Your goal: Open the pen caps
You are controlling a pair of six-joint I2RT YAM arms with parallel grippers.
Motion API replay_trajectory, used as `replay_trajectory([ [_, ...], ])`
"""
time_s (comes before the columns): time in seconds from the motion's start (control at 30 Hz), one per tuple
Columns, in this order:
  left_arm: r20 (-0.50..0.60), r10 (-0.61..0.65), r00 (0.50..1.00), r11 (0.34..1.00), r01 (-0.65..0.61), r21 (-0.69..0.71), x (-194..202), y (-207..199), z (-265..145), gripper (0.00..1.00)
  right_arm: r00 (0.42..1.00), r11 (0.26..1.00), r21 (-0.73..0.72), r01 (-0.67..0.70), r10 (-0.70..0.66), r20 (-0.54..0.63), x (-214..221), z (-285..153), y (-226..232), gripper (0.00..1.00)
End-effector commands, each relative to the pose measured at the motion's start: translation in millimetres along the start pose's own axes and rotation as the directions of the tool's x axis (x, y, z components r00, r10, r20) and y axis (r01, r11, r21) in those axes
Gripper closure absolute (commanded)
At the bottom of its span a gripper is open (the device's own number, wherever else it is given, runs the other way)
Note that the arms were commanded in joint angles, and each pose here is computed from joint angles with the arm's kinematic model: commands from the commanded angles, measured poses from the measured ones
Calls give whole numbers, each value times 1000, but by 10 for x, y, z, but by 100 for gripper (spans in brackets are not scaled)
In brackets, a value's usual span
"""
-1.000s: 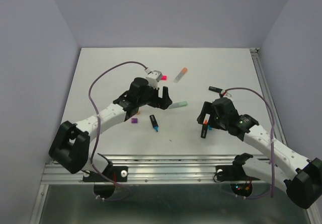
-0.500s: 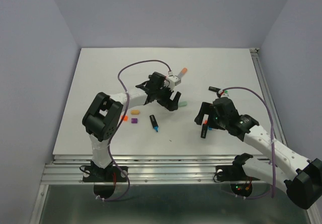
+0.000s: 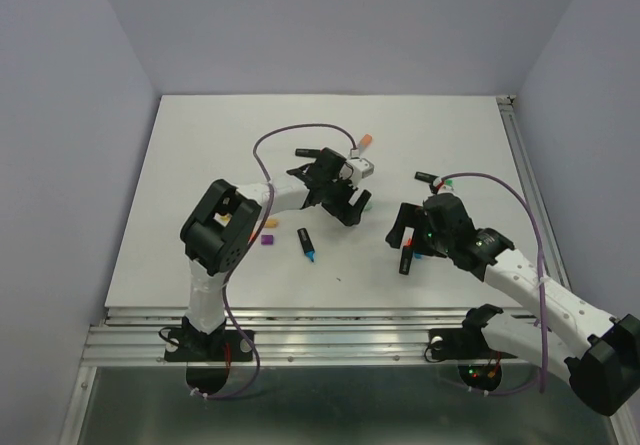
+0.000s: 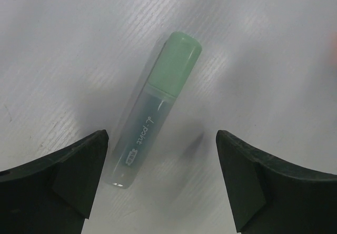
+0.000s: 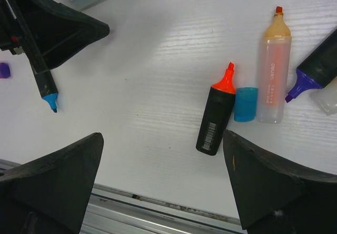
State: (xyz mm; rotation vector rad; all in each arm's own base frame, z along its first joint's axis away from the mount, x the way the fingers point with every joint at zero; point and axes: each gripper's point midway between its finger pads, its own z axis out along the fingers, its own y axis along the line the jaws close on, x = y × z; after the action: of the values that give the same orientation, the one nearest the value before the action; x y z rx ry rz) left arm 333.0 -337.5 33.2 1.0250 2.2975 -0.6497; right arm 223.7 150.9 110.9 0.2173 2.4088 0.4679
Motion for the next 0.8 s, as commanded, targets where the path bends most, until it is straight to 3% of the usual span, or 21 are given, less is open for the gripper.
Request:
replay_trajectory([
  [0.0,-20,30,999,998,-31,-46,-5,-7,20,8,999,1000,-16,9,-9,31,-31,9,-6,0],
  [0.2,-50,16,999,996,-21,-92,121,9,62,24,999,1000,-11,10,-9,44,-54,-11,-19,0],
  [0.37,-81,20,997,990,-30,-135,195,21,139,51,999,1000,-4,11,-11,46,-52,-11,-36,0],
  [0.53,-80,19,997,988,-31,-148,191,30,131,69,999,1000,-3,11,-11,49,-50,-20,-46,0],
  [0.57,-76,19,997,989,-30,-146,177,15,118,81,999,1000,-1,9,-9,52,-58,-24,-46,0],
  [0.63,-62,19,998,989,-28,-146,145,0,98,96,998,1000,4,6,-6,55,-62,-27,-57,0],
  [0.77,-14,18,1000,989,-20,-146,32,-44,11,100,998,1000,19,-4,2,66,-85,-38,-78,0],
])
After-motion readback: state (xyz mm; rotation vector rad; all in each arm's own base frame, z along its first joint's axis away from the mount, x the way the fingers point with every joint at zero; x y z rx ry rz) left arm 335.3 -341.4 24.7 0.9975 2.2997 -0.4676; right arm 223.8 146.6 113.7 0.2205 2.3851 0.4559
